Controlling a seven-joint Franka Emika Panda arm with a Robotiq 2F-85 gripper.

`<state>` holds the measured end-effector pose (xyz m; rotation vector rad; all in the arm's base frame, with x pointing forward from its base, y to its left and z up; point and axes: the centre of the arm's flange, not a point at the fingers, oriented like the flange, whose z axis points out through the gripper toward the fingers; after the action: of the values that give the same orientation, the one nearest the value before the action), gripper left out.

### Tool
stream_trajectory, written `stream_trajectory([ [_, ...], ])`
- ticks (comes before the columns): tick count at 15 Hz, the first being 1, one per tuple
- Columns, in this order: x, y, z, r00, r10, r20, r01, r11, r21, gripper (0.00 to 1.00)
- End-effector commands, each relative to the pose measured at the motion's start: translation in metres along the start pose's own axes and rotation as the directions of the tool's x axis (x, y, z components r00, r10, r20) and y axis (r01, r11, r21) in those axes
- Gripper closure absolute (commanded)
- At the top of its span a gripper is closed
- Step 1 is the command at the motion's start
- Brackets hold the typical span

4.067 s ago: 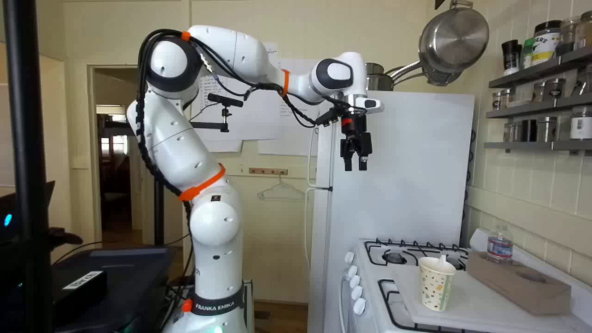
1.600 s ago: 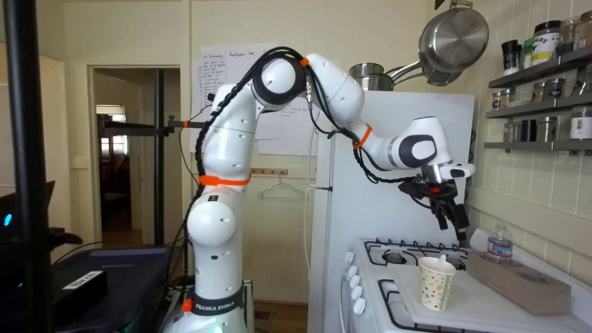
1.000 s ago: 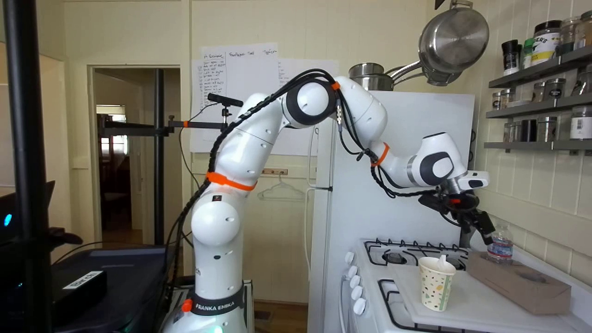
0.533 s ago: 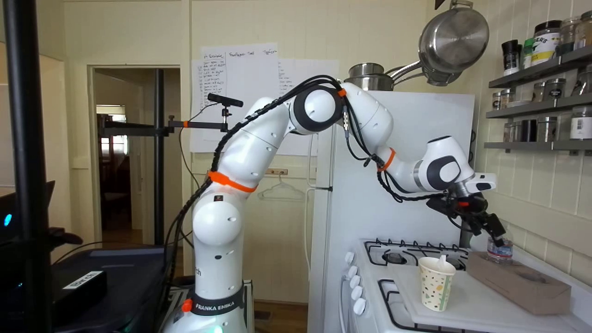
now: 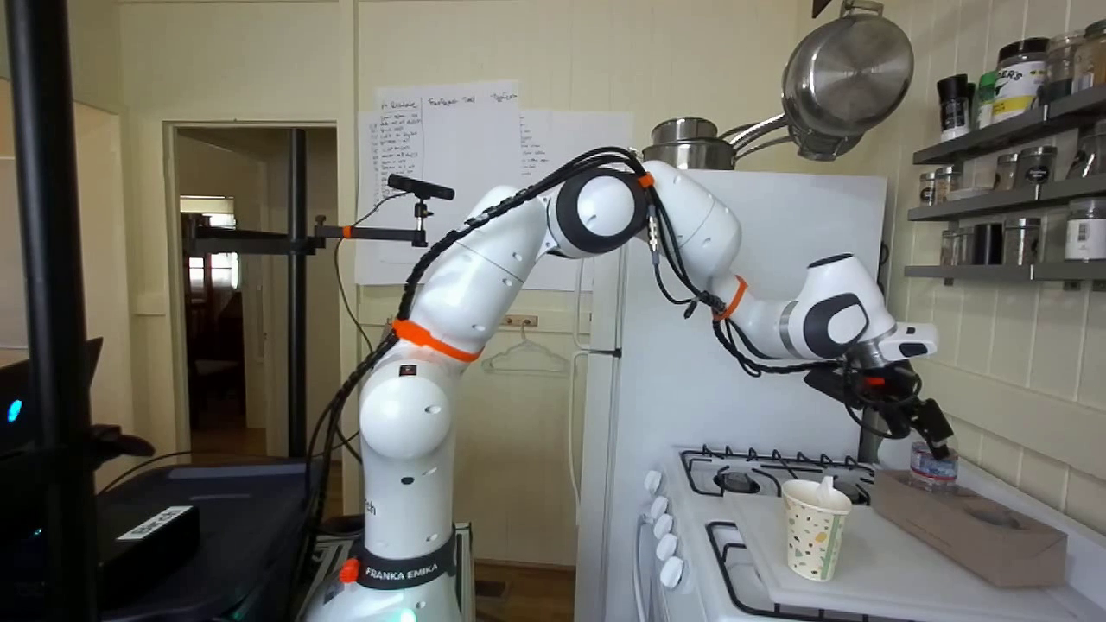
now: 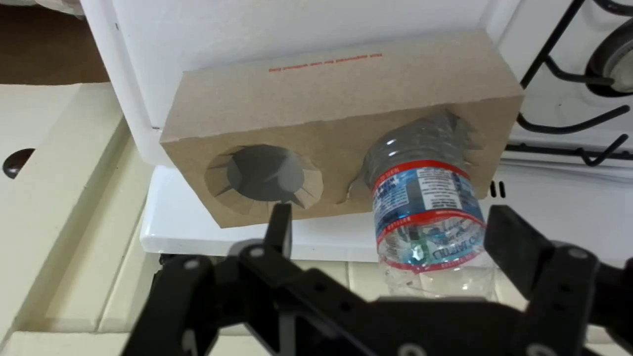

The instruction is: Move the plastic bottle from the bottle holder to the chopping board

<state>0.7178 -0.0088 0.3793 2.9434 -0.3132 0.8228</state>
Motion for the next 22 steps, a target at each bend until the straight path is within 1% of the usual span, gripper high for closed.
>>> stream_trajectory([
  [1,0.010,-0.012,0.015,1.000,-0.010,-0.016,0.010,0.999,0.043,0.00],
  [7,0.018,-0.021,0.030,0.993,-0.039,-0.112,0.047,0.996,0.073,0.00],
  [10,0.018,-0.024,0.038,0.990,-0.047,-0.132,0.059,0.994,0.089,0.00],
  [11,0.018,-0.025,0.041,0.990,-0.048,-0.136,0.061,0.994,0.093,0.25],
  [12,0.018,-0.026,0.042,0.989,-0.052,-0.139,0.065,0.993,0.096,0.26],
  [13,0.018,-0.026,0.042,0.988,-0.056,-0.144,0.070,0.993,0.095,0.33],
  [14,0.019,-0.027,0.042,0.987,-0.058,-0.149,0.073,0.993,0.095,0.42],
  [17,0.022,-0.026,0.042,0.985,-0.064,-0.159,0.078,0.993,0.087,0.65],
  [19,0.023,-0.025,0.042,0.984,-0.064,-0.166,0.079,0.993,0.084,0.77],
  [21,0.024,-0.024,0.038,0.983,-0.063,-0.172,0.079,0.993,0.085,0.80],
  [22,0.024,-0.023,0.035,0.983,-0.063,-0.175,0.079,0.993,0.087,0.83],
])
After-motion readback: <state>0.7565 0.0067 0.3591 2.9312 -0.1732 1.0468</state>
